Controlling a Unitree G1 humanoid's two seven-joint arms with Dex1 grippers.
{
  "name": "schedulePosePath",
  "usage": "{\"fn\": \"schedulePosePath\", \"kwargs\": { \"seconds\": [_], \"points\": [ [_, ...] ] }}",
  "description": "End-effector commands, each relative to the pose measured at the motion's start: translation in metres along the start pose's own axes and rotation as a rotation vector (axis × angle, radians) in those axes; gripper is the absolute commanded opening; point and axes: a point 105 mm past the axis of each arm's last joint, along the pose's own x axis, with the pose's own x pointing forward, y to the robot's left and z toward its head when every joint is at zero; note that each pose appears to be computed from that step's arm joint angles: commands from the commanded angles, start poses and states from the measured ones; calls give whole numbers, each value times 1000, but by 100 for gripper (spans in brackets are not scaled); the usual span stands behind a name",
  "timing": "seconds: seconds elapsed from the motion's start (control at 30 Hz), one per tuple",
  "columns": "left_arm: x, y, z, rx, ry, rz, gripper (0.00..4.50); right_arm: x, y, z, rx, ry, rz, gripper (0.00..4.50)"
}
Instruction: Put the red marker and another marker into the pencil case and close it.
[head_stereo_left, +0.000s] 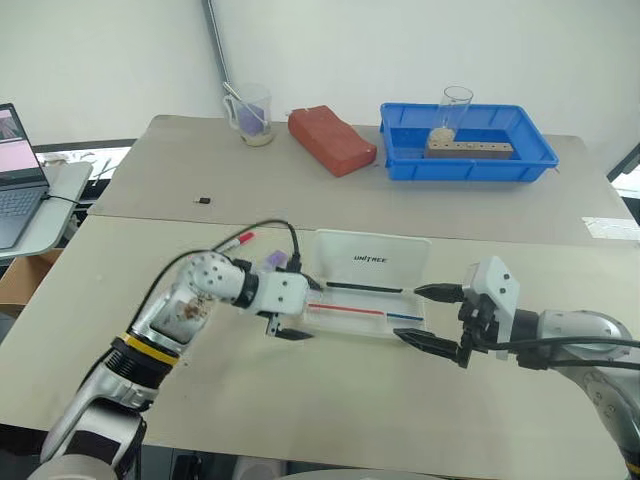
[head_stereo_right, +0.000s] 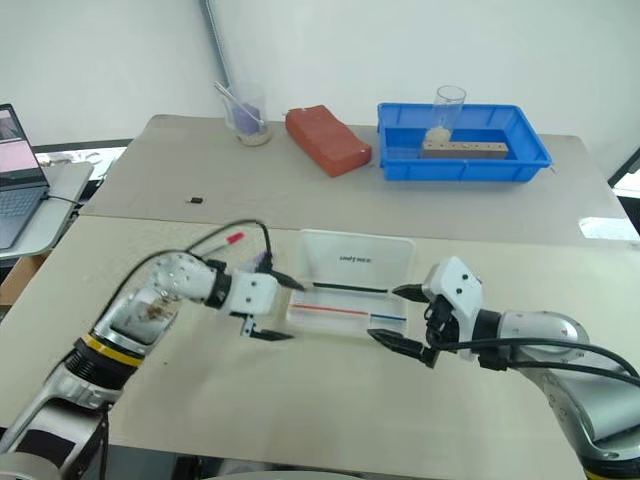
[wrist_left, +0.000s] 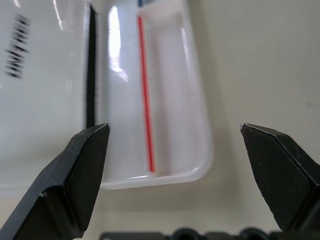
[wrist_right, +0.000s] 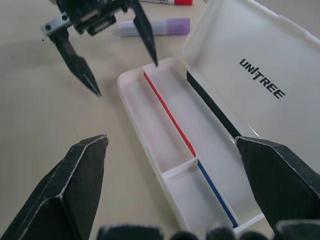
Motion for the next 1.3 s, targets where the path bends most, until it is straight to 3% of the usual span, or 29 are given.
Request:
{"fn": "schedulePosePath", "kwargs": {
  "seconds": [0.03, 0.13, 0.23, 0.37, 0.53, 0.8, 1.07, 1.2, 1.3],
  "points": [
    [-30, 23, 37, -10, -72, 66, 447, -5, -1, 16, -37, -31, 21, 450],
    [-60, 44, 47, -121, -93, 141, 447, -4, -2, 24, -45, -44, 34, 450],
    [-89, 69, 39, -238, -92, 304, 447, 0, -1, 35, -63, -68, 47, 450],
    [-130, 86, -21, -346, 25, 617, 447, 11, 5, 51, -99, -114, 70, 450],
    [-158, 60, -93, -514, 117, 773, 447, 27, 18, 70, -151, -175, 117, 450],
    [-146, 35, -149, -638, 162, 721, 447, 43, 30, 116, -162, -335, 218, 450],
    [-116, 36, -165, -714, 122, 640, 447, 49, 38, 116, -180, -302, 266, 450],
    [-107, 32, -168, -739, 118, 601, 279, 50, 33, 111, -177, -281, 235, 450],
    [-106, 31, -171, -736, 139, 596, 119, 50, 29, 114, -179, -295, 201, 450]
  ]
}}
